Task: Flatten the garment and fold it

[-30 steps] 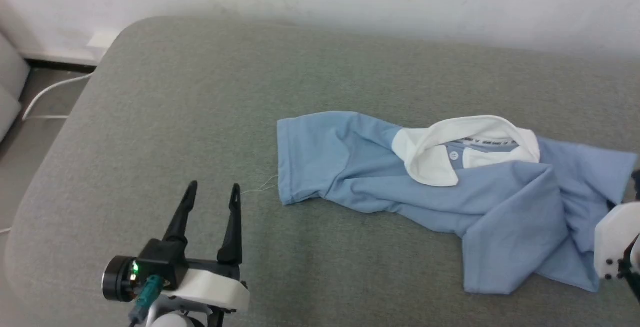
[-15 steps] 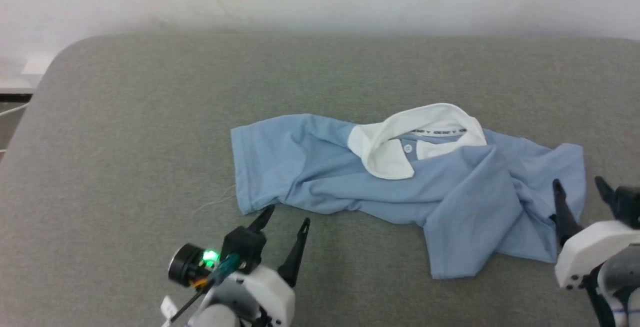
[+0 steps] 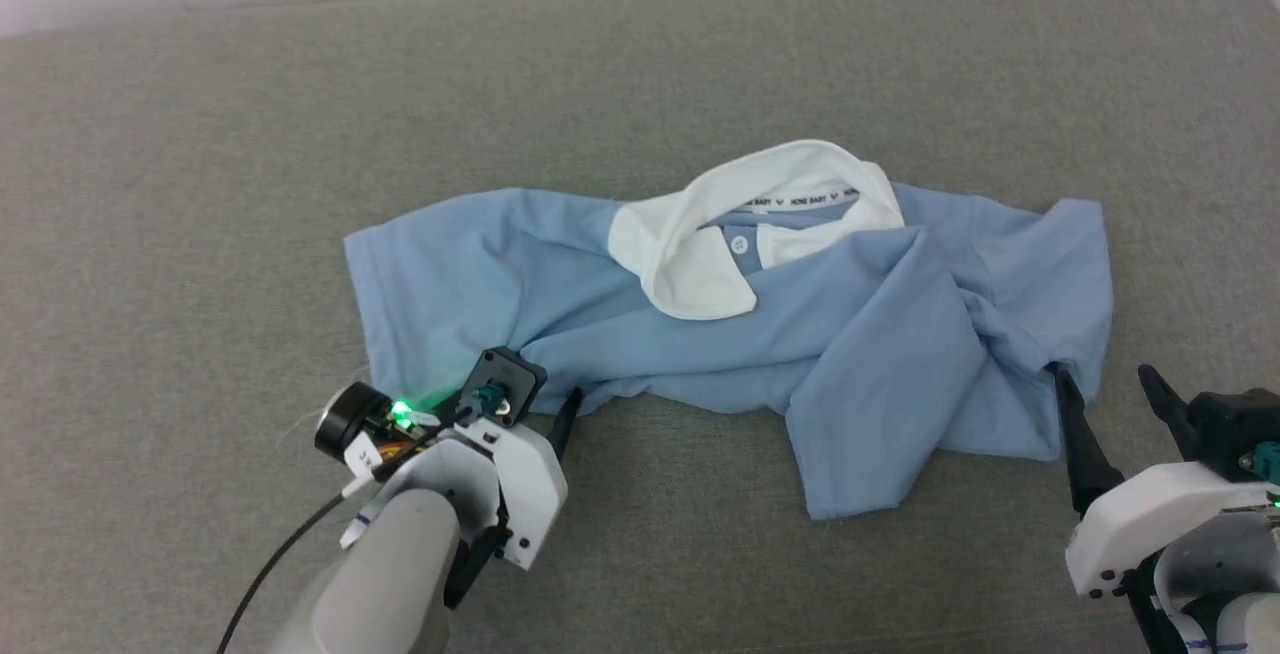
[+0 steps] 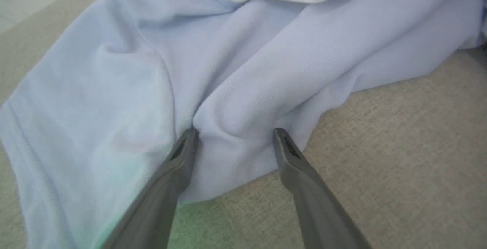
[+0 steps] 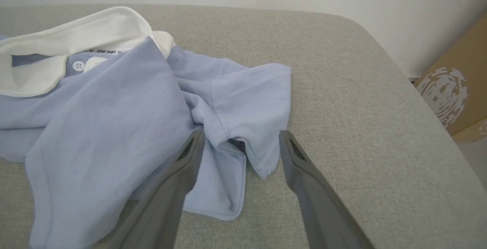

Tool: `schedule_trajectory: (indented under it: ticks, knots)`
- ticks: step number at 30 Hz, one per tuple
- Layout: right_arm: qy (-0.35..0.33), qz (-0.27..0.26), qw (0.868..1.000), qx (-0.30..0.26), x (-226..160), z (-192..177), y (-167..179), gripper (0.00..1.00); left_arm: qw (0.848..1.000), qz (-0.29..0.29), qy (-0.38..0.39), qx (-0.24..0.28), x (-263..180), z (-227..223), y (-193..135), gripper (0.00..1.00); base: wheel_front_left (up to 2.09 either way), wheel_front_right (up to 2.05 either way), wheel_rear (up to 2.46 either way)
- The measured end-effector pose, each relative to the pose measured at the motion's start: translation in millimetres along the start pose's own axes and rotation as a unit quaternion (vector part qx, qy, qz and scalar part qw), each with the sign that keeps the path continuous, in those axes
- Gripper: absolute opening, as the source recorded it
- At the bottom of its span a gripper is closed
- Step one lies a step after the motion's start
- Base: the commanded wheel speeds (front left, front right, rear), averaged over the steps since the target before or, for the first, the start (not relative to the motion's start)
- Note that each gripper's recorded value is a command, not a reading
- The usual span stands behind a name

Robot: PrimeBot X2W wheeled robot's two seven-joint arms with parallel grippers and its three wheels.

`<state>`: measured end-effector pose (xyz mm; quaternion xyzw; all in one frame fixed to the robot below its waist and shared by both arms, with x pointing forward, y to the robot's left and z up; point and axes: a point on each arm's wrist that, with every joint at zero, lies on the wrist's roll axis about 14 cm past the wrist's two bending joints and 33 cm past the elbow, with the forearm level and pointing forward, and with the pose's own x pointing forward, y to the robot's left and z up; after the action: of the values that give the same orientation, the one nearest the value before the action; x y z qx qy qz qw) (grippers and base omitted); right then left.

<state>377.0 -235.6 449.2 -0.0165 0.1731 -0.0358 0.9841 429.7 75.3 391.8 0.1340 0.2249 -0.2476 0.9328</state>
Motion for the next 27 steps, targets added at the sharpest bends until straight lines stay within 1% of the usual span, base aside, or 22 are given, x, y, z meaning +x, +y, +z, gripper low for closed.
schedule_trajectory:
  ticks: [2, 4, 5, 7, 9, 12, 16, 18, 20, 21, 24, 27]
  knots:
    - [0.008, -0.007, 1.0, 0.002, 0, -6, -4, 1.0, 1.0, -0.006, 0.018, 0.004, 8, -7, -1, 1.0, 0.0, 0.0, 0.0]
    - [0.015, -0.013, 1.0, 0.004, -1, -11, -7, 1.0, 1.0, -0.011, 0.022, 0.004, 15, -6, -1, 0.25, 0.0, 0.0, 0.0]
    - [0.019, -0.015, 1.0, 0.004, -1, -13, -9, 1.0, 1.0, -0.013, 0.016, 0.0, 18, -3, 0, 0.0, 0.0, 0.0, 0.0]
    - [0.023, -0.018, 1.0, 0.005, -1, -16, -10, 1.0, 1.0, -0.011, -0.002, -0.016, 20, 3, 2, 0.0, 0.0, 0.0, 0.0]
    - [0.023, -0.016, 1.0, 0.006, -1, -16, -9, 1.0, 0.999, 0.006, -0.03, -0.026, 17, 10, 11, 0.0, 0.0, 0.0, 0.0]
    - [0.02, -0.009, 1.0, 0.006, -1, -14, -4, 1.0, 0.993, 0.071, -0.086, -0.049, 6, 26, 43, 0.0, 0.0, 0.0, 0.0]
    - [0.016, 0.008, 1.0, 0.004, 0, -10, 6, 1.0, 0.973, 0.167, -0.144, -0.07, -25, 41, 93, 0.0, 0.0, 0.0, 0.0]
    - [0.016, 0.02, 1.0, 0.002, 0, -10, 15, 1.0, 0.964, 0.208, -0.145, -0.077, -44, 34, 117, 0.0, 0.0, 0.0, 0.0]
    - [0.015, 0.033, 0.999, 0.0, 1, -8, 24, 1.0, 0.961, 0.232, -0.121, -0.086, -59, 14, 131, 0.0, 0.0, 0.0, 0.0]
    - [0.017, 0.039, 0.999, -0.001, 2, -8, 28, 1.0, 0.962, 0.238, -0.098, -0.09, -65, 0, 134, 1.0, 0.0, 0.0, 0.0]
    - [0.016, 0.051, 0.999, -0.002, 4, -6, 36, 1.0, 0.962, 0.246, -0.075, -0.092, -78, -19, 137, 1.0, 0.0, 0.0, 0.0]
    - [0.014, 0.057, 0.998, -0.004, 4, -5, 40, 1.0, 0.961, 0.243, -0.096, -0.088, -83, -10, 133, 1.0, 0.0, 0.0, 0.0]
